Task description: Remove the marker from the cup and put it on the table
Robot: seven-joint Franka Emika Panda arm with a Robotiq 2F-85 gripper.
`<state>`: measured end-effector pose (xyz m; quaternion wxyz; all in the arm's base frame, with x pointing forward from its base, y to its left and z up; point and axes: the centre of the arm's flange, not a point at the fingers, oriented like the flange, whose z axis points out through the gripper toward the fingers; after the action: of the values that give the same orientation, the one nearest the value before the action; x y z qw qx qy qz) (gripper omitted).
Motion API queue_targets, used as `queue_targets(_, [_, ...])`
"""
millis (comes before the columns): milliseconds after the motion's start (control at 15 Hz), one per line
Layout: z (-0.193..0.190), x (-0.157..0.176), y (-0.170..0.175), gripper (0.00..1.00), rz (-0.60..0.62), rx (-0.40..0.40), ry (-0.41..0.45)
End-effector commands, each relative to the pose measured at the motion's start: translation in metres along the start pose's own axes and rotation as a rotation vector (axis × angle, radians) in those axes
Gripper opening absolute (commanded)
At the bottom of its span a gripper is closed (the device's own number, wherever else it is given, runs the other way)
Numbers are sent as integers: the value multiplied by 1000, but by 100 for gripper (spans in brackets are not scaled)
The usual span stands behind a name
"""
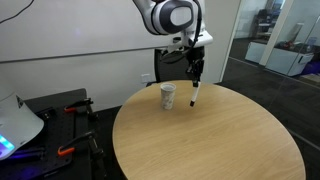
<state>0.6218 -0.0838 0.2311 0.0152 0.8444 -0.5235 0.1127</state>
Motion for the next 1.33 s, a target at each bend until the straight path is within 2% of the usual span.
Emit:
queue_targets(0, [18,25,-19,5,45,-20,-50])
queue_targets(333, [41,34,-27,5,44,-22,-152])
queue_targets(800, [77,44,-19,5,-60,-24,-273])
queue_targets(1267, [115,43,-2,5,-192,-76,-465])
